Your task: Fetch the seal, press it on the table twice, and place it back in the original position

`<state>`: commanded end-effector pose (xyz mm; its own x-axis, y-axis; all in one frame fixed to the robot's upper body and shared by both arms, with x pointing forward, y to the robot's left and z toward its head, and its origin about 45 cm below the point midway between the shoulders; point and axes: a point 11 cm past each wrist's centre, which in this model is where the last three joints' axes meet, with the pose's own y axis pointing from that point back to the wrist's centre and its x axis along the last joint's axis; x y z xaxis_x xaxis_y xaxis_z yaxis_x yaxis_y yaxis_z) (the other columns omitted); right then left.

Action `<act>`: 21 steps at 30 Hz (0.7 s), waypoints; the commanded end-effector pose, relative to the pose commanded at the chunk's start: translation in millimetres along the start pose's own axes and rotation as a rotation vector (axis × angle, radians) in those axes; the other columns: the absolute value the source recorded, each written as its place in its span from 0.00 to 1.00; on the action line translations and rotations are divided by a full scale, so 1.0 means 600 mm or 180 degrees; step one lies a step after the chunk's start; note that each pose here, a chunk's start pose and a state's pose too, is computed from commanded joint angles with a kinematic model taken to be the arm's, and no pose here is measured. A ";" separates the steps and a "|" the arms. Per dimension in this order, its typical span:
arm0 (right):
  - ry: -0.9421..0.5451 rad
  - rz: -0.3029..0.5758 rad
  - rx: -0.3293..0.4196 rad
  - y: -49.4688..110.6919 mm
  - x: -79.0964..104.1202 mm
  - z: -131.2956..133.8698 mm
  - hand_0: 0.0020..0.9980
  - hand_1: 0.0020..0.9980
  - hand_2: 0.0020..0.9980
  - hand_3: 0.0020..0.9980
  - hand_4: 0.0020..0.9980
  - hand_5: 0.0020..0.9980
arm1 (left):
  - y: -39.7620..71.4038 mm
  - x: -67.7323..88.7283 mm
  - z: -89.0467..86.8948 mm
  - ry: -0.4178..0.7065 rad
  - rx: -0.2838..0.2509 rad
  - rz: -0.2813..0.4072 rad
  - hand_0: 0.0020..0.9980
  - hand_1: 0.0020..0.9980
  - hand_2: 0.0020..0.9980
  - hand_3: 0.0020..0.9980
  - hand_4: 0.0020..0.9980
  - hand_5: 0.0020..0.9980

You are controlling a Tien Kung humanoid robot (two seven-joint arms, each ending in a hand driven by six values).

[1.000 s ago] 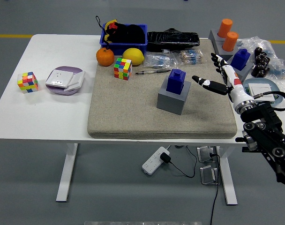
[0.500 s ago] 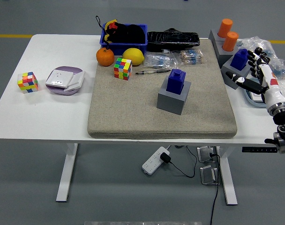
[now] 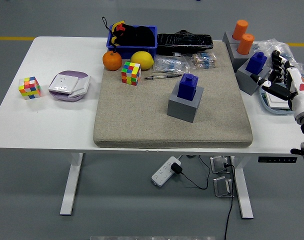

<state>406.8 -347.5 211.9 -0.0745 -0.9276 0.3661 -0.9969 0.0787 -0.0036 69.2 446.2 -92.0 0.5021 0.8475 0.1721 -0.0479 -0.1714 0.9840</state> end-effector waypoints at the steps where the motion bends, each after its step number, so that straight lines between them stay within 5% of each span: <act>1: -0.0003 0.0006 0.0001 0.000 0.001 0.000 0.93 0.91 0.91 0.91 1.00 0.34 | 0.000 0.000 0.000 0.0001 0.0000 0.0000 0.83 0.79 0.76 0.81 0.73 0.37; 21: -0.0042 0.0065 -0.0035 0.005 0.012 0.006 0.92 0.90 0.91 0.90 1.00 0.31 | 0.000 0.001 0.004 0.0031 -0.0013 0.0000 0.83 0.79 0.76 0.81 0.73 0.37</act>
<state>403.2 -355.0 211.2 -0.0954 -0.9305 0.3537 -0.9948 0.1018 -0.0007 71.6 445.6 -91.8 0.4936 0.8524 0.1726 -0.0514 -0.1695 0.9842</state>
